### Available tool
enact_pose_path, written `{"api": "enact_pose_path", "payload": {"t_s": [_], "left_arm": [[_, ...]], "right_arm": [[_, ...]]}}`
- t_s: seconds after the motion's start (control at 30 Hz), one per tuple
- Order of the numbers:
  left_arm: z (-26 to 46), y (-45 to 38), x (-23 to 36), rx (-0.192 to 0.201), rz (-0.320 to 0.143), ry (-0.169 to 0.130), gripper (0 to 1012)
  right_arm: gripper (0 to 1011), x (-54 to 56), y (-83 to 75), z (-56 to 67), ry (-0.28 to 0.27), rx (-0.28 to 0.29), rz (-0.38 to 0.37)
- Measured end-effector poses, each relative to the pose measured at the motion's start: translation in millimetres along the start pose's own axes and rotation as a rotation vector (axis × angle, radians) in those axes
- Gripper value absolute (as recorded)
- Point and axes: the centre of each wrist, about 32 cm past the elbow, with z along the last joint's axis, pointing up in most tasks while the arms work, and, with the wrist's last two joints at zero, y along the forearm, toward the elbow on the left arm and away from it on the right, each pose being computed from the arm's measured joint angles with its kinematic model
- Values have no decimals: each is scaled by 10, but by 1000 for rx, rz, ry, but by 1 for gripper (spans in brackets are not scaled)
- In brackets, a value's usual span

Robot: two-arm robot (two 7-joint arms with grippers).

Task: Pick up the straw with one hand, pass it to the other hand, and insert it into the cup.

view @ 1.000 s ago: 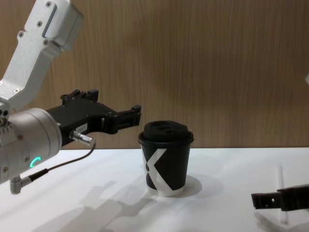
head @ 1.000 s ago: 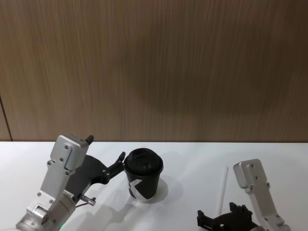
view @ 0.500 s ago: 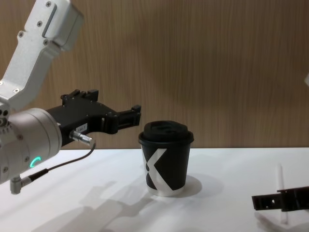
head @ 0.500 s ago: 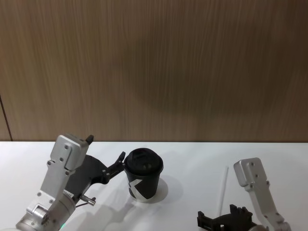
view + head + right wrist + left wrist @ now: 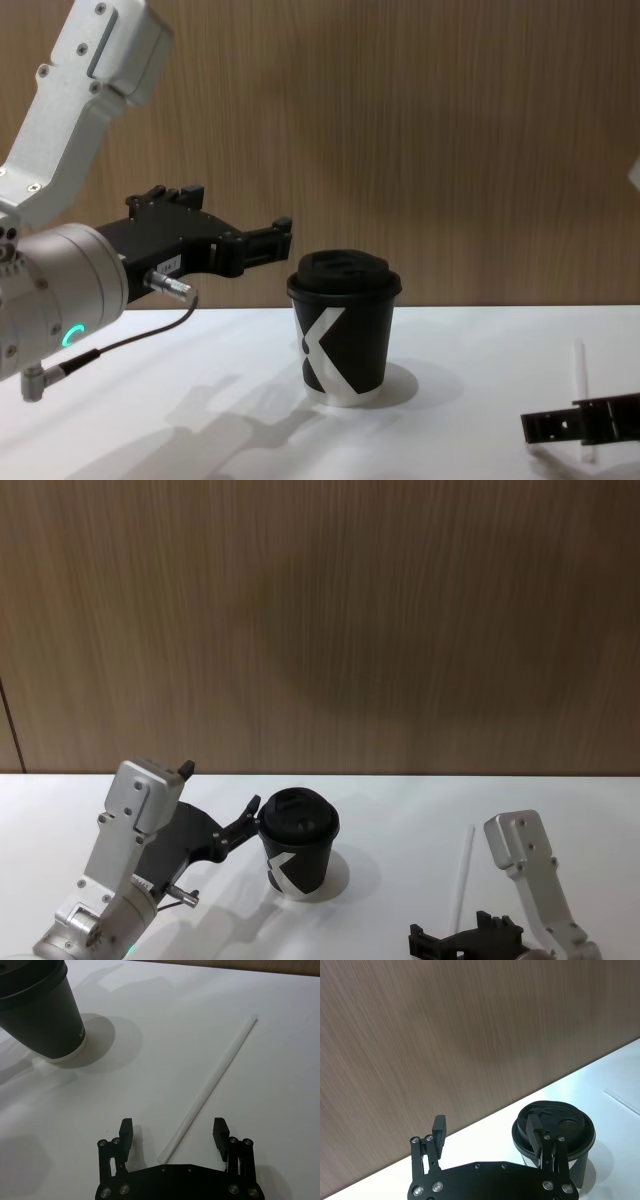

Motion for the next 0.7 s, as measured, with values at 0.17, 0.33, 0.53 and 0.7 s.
{"api": "enact_pose_path", "payload": {"t_s": [0.17,0.33,0.53,0.7], "left_arm": [[0,0,0,0,0,0,1003],[0,0,0,0,0,0,1003],[0,0,0,0,0,0,1003],[0,0,0,0,0,0,1003]], "right_arm": [[1001,-1,9,-2,2,-7,-1],[1001,-3,20,1,8,-12,-3],[887,-4,29,6,11,-15,-4],[763,-5,32,8,13,-16,-5]]}}
